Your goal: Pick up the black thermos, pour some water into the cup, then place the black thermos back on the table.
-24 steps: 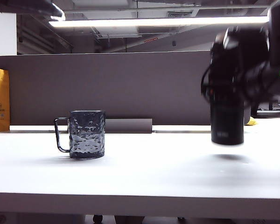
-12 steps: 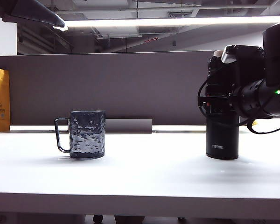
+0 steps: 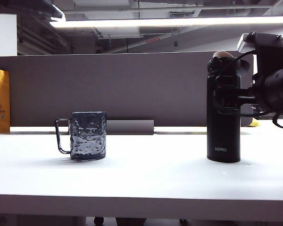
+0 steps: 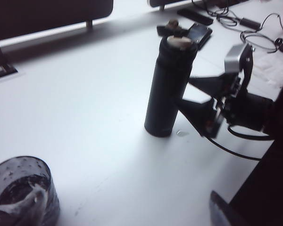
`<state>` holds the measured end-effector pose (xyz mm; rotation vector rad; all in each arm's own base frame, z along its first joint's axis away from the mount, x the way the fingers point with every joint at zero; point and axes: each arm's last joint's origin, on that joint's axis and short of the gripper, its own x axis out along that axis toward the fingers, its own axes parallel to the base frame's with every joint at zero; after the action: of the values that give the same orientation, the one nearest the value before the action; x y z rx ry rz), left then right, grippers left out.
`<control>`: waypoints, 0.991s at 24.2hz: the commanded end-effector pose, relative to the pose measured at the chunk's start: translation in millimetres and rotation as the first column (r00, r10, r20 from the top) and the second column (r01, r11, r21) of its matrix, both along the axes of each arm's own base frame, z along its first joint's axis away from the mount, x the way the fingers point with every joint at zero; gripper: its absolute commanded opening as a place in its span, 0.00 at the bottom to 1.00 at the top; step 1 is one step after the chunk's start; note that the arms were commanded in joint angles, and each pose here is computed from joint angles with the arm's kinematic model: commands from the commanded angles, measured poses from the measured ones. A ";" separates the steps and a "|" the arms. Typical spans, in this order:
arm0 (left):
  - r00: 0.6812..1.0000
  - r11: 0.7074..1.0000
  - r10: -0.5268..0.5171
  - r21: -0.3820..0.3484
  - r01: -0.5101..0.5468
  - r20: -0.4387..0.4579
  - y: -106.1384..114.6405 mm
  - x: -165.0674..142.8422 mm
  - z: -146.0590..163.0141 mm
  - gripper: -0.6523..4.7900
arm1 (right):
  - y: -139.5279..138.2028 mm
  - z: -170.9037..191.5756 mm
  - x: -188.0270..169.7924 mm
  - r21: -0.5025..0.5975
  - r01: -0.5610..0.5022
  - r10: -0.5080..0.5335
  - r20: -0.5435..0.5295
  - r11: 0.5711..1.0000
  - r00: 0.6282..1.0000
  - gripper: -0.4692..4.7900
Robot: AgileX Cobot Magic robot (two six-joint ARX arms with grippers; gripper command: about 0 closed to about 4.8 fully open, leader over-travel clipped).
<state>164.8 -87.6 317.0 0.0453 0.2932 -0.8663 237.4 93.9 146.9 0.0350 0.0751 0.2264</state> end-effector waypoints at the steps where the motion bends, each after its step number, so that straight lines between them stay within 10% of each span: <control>1: 0.999 1.000 0.006 -0.030 -0.005 0.037 5.0 -11.3 9.4 1.00 | -3.1 13.5 -21.4 0.051 -0.165 0.170 -0.117 0.985 0.978 0.73; 2: 0.999 0.999 0.010 -0.041 -0.009 0.035 7.1 -15.7 11.3 0.88 | -3.9 20.8 -26.2 0.085 -0.198 0.208 -0.121 0.976 0.971 0.47; 3: 0.999 0.998 0.024 -0.054 -0.023 0.031 10.9 -23.6 14.2 0.53 | -5.9 34.9 -34.8 0.115 -0.246 0.258 -0.101 0.962 0.961 0.06; 5: 0.997 0.996 0.067 -0.060 -0.064 0.049 19.8 -40.7 19.1 0.10 | -12.0 59.2 -50.2 0.134 -0.259 0.268 -0.052 0.957 0.962 0.07; 14: 0.988 0.990 0.133 -0.059 -0.129 0.072 47.9 -98.9 13.0 0.11 | -40.1 96.5 -116.0 0.115 -0.252 0.255 -0.018 0.961 0.967 0.07; 24: 0.985 0.958 0.175 -0.230 -0.171 -0.003 50.6 -104.2 -67.6 0.11 | -55.6 59.7 -150.4 0.039 -0.231 0.222 0.154 0.972 0.963 0.07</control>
<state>57.6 -35.6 253.5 -0.1185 0.2193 -0.7200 87.7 38.5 212.7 0.0712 -0.0735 0.4607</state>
